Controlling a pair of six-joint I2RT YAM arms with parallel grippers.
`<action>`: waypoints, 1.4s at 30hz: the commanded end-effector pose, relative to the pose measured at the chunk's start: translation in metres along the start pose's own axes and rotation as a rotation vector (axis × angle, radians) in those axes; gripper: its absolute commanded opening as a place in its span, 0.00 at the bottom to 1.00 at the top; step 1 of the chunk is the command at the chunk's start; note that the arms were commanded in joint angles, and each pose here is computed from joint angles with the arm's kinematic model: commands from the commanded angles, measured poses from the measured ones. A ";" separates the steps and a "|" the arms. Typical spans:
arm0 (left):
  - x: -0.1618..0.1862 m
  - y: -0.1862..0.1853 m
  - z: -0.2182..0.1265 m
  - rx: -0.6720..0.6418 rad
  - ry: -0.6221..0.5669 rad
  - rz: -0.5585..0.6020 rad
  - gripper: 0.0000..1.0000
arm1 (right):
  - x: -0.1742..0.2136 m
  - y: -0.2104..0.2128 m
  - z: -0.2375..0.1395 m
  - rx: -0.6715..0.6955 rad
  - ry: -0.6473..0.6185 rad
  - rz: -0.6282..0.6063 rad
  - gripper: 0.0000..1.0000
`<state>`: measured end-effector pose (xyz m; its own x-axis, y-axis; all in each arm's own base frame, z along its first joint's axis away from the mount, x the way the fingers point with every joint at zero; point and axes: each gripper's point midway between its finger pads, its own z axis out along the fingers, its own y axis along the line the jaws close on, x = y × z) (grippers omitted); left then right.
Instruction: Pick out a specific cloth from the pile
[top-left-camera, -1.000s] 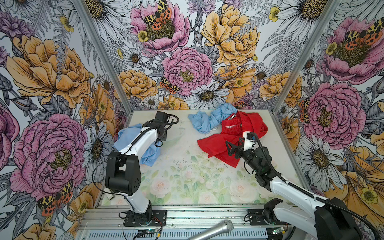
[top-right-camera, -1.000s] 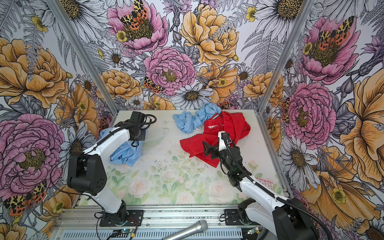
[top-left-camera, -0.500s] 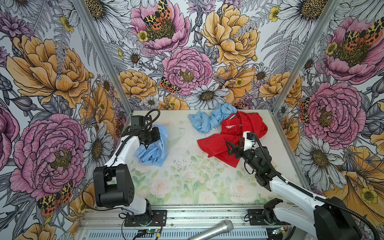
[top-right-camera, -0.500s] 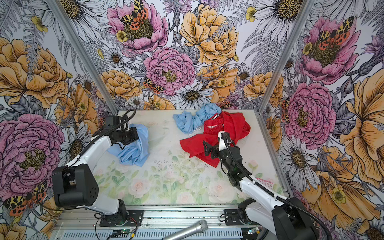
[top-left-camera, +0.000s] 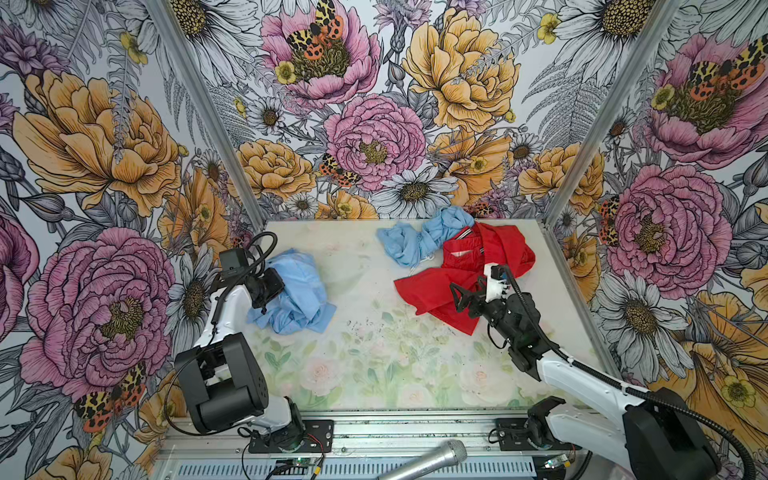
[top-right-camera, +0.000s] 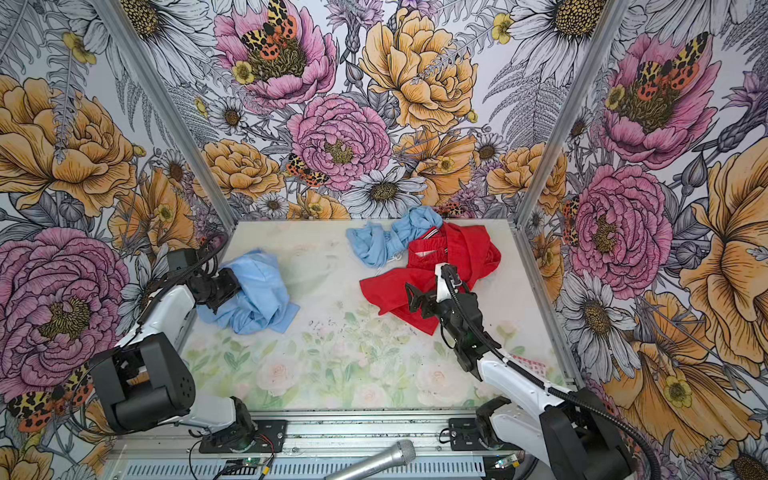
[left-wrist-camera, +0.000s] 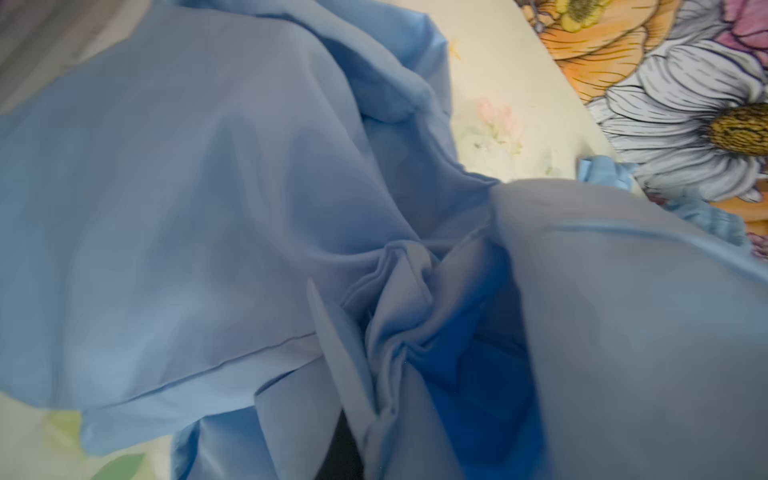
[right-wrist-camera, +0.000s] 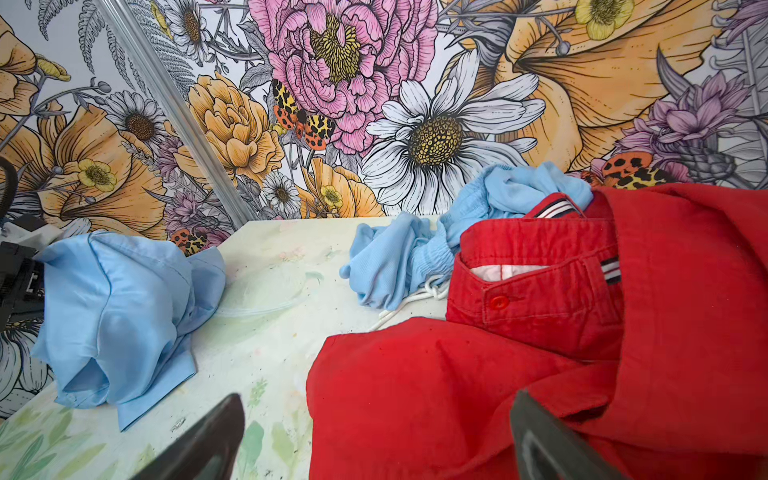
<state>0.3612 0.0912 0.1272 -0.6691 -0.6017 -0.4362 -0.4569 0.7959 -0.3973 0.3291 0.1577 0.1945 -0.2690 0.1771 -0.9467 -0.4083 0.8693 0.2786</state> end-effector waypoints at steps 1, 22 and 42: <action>0.003 0.049 0.011 -0.258 -0.003 0.049 0.00 | -0.015 0.002 0.004 -0.004 -0.036 -0.009 1.00; -0.023 -0.008 -0.123 -0.287 -0.443 0.237 0.84 | -0.013 0.002 0.005 -0.009 -0.027 -0.007 1.00; 0.091 -0.181 0.040 -0.344 0.001 1.168 0.93 | -0.013 0.002 0.006 -0.007 -0.026 -0.013 1.00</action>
<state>0.3999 -0.0895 0.1237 -0.8214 0.3898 -0.4164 0.2203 0.8902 0.3987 0.3306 0.1589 0.1872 -0.2877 0.1684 -0.9428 -0.4056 0.8704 0.2793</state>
